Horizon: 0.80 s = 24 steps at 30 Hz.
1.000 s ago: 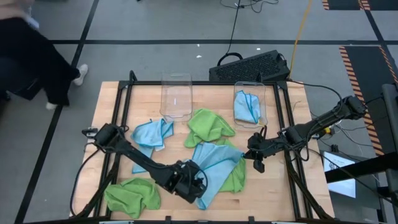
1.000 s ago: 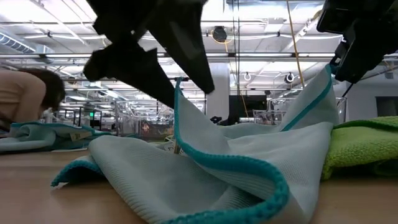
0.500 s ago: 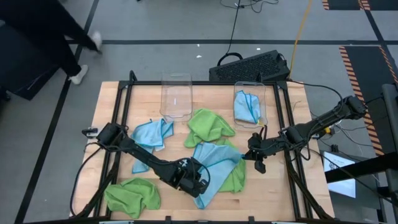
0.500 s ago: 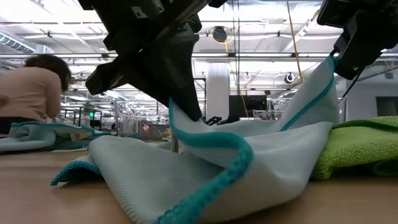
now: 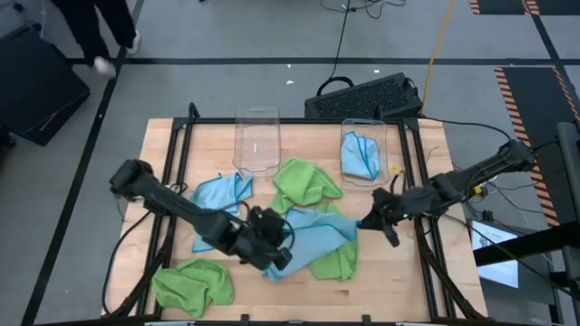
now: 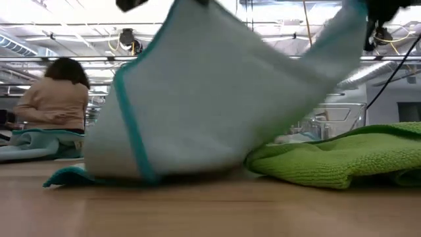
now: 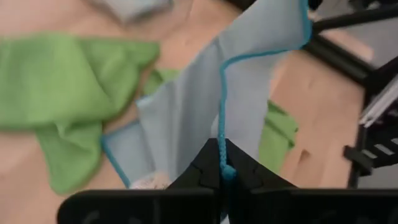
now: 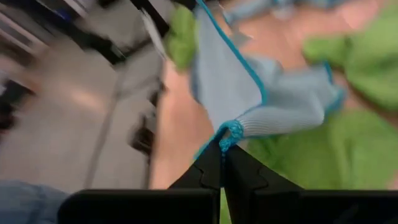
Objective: Fold microfiber towels
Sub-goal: Fold the right blue microfiber towel
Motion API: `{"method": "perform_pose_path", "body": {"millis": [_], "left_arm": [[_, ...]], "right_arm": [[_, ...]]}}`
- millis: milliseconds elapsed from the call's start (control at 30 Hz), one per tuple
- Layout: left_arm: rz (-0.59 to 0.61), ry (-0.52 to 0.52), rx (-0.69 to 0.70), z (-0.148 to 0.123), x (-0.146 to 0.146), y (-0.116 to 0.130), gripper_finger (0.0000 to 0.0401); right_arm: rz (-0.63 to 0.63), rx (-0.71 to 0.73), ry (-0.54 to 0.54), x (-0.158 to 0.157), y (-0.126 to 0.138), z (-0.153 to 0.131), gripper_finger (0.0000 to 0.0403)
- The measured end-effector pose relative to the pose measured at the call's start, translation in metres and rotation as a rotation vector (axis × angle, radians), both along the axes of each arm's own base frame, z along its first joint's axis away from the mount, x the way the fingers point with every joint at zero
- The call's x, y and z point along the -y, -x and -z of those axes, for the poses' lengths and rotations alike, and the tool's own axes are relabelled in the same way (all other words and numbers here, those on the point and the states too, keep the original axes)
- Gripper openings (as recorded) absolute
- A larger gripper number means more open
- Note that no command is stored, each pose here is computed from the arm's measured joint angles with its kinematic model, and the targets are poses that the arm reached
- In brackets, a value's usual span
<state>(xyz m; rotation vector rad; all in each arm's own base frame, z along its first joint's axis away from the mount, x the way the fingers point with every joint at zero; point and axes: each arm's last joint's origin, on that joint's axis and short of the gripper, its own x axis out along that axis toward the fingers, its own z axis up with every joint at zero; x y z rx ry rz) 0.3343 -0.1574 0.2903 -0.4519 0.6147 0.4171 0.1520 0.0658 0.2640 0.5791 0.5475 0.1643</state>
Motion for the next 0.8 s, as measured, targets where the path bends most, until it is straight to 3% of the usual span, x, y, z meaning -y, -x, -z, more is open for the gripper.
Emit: {"method": "perform_pose_path", "body": {"millis": [433, 567, 800], "left_arm": [[0.133, -0.165, 0.402, -0.107, -0.012, 0.052, 0.0001], [0.177, -0.198, 0.483, -0.122, -0.008, 0.061, 0.0001], [0.236, -0.246, 0.623, -0.141, 0.011, 0.074, 0.0001]], "right_arm": [[-0.025, 0.3, -0.093, -0.007, -0.004, -0.104, 0.0], [-0.005, 0.403, -0.056, -0.015, -0.009, -0.131, 0.0], [-0.015, 0.441, -0.034, -0.029, -0.012, -0.153, 0.0]]}}
